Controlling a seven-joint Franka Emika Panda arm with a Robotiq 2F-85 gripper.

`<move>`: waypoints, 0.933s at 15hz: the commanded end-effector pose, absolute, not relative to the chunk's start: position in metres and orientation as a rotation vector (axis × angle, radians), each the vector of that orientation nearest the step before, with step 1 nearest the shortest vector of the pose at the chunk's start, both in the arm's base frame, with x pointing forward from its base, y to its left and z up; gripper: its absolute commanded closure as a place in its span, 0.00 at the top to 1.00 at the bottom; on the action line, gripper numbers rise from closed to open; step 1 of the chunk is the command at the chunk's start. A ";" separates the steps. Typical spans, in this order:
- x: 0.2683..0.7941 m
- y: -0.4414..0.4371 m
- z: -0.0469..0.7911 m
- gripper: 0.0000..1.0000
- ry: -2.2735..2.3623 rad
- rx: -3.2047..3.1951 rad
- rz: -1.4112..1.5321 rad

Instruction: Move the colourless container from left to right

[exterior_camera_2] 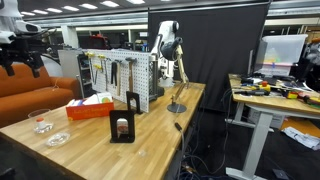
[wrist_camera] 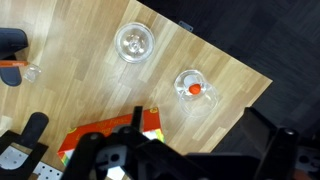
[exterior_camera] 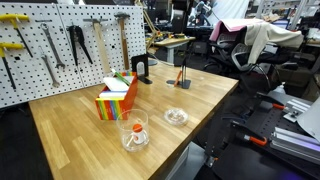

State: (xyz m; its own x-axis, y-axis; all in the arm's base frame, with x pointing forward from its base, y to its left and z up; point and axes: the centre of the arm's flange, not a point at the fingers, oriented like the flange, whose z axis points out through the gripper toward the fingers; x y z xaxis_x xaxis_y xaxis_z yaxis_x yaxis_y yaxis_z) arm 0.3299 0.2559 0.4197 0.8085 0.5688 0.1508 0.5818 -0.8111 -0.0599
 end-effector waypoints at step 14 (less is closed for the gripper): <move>0.341 0.305 0.367 1.00 -1.023 -2.859 -0.105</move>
State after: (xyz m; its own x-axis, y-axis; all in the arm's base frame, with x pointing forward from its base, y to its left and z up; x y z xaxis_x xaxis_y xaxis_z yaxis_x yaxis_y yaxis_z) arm 0.3406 0.3053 0.3668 0.7713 0.6287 0.0995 0.6358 -0.7683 -0.0738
